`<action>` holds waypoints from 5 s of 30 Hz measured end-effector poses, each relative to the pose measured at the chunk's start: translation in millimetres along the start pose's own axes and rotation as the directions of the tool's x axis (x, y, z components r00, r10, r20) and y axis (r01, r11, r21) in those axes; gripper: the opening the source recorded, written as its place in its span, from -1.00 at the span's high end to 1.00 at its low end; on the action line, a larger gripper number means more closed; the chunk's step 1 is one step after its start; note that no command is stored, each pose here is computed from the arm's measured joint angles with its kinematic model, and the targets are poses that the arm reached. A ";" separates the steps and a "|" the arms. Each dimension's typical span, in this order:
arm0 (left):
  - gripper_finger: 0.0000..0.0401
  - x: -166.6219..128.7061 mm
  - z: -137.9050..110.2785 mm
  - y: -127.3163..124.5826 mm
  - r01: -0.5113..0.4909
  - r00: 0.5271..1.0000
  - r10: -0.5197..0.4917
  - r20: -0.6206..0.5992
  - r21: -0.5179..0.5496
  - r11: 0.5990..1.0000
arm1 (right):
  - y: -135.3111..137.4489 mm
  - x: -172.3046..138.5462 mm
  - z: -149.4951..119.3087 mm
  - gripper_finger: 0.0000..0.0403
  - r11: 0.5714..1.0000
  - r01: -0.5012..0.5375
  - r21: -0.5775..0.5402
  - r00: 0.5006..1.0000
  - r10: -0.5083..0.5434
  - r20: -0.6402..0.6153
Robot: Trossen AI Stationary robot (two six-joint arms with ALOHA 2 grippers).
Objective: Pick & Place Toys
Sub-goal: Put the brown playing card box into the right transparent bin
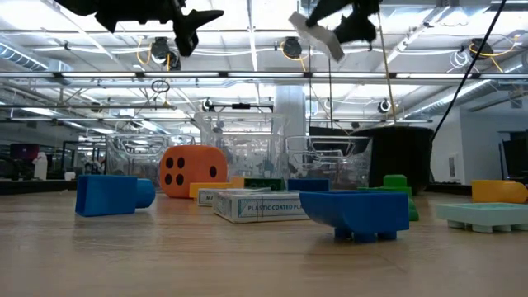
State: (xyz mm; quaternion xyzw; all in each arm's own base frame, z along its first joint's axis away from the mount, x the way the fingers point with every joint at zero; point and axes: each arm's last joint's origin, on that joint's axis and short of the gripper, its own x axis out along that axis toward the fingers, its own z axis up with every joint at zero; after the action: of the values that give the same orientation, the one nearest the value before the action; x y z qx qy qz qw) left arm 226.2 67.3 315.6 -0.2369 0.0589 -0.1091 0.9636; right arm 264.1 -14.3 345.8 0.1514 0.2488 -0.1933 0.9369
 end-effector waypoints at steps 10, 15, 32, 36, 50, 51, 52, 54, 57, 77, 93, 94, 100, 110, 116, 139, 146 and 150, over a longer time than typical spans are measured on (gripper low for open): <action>-0.04 -0.2 5.9 -1.1 -0.026 0.997 0.024 0.071 0.026 0.999 | 9.3 -16.9 65.7 -0.49 0.980 0.200 0.002 0.959 -0.196 0.205; -0.04 -0.3 7.1 -0.8 -0.052 0.994 0.049 0.094 0.029 0.998 | 16.1 -4.5 100.5 -0.49 0.971 0.240 -0.017 0.945 -0.229 0.235; -0.04 4.2 10.0 -8.3 -0.130 0.971 0.130 0.200 -0.016 0.991 | -24.4 55.0 144.2 -0.49 0.889 0.457 -0.015 0.877 -0.448 0.176; -0.04 7.8 7.6 -13.6 -0.134 0.966 0.147 0.211 -0.072 0.988 | -42.8 59.0 146.0 -0.49 0.871 0.489 0.049 0.858 -0.491 0.150; -0.04 -5.2 16.4 -12.2 -0.197 0.949 0.174 0.262 0.068 0.978 | -87.8 62.1 141.4 -0.50 0.783 0.580 0.224 0.801 -0.599 0.020; -0.04 -9.5 18.2 -11.2 -0.205 0.948 0.177 0.263 0.085 0.975 | -91.2 62.8 139.5 -0.50 0.773 0.590 0.234 0.795 -0.607 -0.001; -0.04 -14.4 20.3 -10.2 -0.214 0.947 0.180 0.268 0.103 0.971 | -95.0 64.4 137.9 -0.50 0.761 0.600 0.248 0.788 -0.615 -0.019; -0.04 -26.4 26.7 -10.9 -0.233 0.936 0.181 0.303 0.143 0.962 | -100.3 75.7 135.8 -0.50 0.741 0.608 0.286 0.779 -0.626 -0.035; -0.04 -45.4 34.5 -13.1 -0.263 0.919 0.188 0.346 0.184 0.947 | -109.4 87.4 128.3 -0.50 0.719 0.617 0.320 0.777 -0.620 -0.105; -0.04 -89.4 29.8 -14.7 -0.262 0.944 0.225 0.240 0.136 0.955 | -171.2 145.5 87.3 -0.50 0.629 0.691 0.356 0.717 -0.532 -0.451; -0.04 -89.3 29.1 -14.1 -0.268 0.944 0.232 0.234 0.136 0.954 | -206.1 154.5 60.9 -0.50 0.617 0.689 0.380 0.707 -0.459 -0.537; -0.04 -89.2 29.1 -13.9 -0.269 0.944 0.232 0.234 0.138 0.953 | -206.3 155.8 59.7 -0.50 0.623 0.683 0.382 0.713 -0.452 -0.536; -0.04 -88.9 29.2 -13.1 -0.278 0.941 0.240 0.236 0.140 0.950 | -208.7 166.2 42.1 -0.50 0.636 0.663 0.395 0.722 -0.406 -0.560; -0.04 -89.1 29.3 -12.4 -0.302 0.933 0.264 0.247 0.132 0.944 | -211.5 175.4 22.6 -0.50 0.656 0.656 0.373 0.717 -0.387 -0.580; -0.04 -89.3 28.8 -11.1 -0.329 0.923 0.292 0.251 0.119 0.937 | -213.5 175.3 21.4 -0.50 0.669 0.653 0.354 0.714 -0.388 -0.583; -0.04 -89.2 28.9 -10.4 -0.344 0.917 0.307 0.256 0.113 0.932 | -231.3 162.0 13.2 -0.51 0.669 0.688 0.282 0.636 -0.369 -0.677; -0.04 -89.3 28.9 -10.4 -0.344 0.917 0.307 0.256 0.114 0.932 | -232.8 158.5 10.7 -0.51 0.671 0.710 0.212 0.590 -0.404 -0.699; -0.04 -89.3 28.8 -10.3 -0.348 0.916 0.308 0.256 0.129 0.929 | -233.4 161.5 13.9 -0.51 0.663 0.705 0.253 0.623 -0.408 -0.668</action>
State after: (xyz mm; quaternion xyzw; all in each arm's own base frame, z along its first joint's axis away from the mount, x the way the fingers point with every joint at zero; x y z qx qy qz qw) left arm 142.6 92.5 351.4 -0.1508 -0.0243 0.0782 0.9852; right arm 297.1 -271.2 228.8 0.3458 0.4875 -0.4880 0.6361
